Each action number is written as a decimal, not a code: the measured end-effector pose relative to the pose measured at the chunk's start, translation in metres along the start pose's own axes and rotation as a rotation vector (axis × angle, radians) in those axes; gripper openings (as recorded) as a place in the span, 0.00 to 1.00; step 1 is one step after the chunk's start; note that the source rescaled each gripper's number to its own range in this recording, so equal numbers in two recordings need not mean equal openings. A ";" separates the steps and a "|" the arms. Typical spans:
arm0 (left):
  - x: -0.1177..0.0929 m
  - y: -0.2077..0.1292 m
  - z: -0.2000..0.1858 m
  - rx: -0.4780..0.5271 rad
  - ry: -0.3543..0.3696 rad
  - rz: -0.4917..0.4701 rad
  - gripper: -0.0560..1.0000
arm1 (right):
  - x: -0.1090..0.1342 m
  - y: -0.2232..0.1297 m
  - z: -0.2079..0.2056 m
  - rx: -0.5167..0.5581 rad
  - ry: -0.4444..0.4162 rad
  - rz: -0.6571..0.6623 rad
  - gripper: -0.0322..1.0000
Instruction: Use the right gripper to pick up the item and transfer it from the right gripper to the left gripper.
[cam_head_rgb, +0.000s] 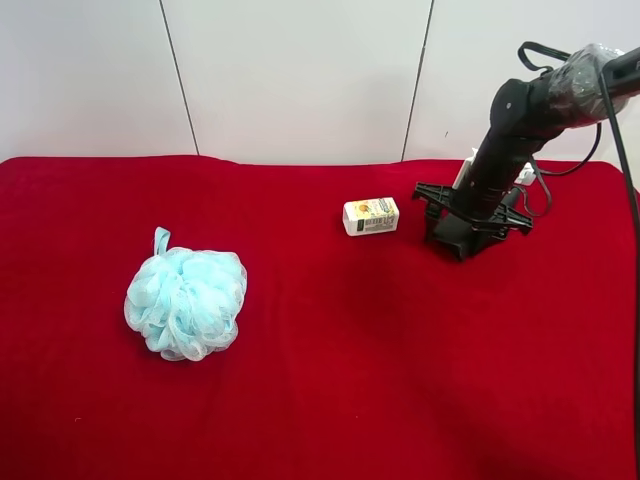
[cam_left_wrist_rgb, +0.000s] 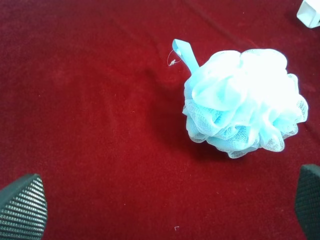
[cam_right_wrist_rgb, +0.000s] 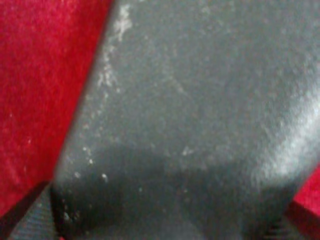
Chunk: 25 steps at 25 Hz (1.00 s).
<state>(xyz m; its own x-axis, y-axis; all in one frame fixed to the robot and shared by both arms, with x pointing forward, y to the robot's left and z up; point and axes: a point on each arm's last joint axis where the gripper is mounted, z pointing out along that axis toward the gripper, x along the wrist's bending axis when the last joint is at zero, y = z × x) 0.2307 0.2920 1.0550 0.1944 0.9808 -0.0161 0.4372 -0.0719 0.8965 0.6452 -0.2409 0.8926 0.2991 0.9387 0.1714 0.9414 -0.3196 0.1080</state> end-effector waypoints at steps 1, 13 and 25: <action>0.000 0.000 0.000 0.000 0.000 0.000 1.00 | 0.001 0.000 -0.003 -0.003 0.003 -0.014 0.07; 0.000 0.000 0.000 0.000 0.000 0.000 1.00 | 0.006 -0.002 -0.038 -0.036 0.036 -0.071 0.06; 0.000 0.000 0.000 0.000 0.000 0.000 1.00 | 0.001 -0.003 -0.041 -0.022 -0.023 -0.170 0.05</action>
<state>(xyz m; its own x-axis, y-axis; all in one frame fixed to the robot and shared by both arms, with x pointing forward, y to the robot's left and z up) 0.2307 0.2920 1.0550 0.1944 0.9808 -0.0161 0.4372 -0.0719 0.8965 0.6360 -0.2447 0.9325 0.1396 0.9822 0.1259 0.9751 -0.1584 0.1550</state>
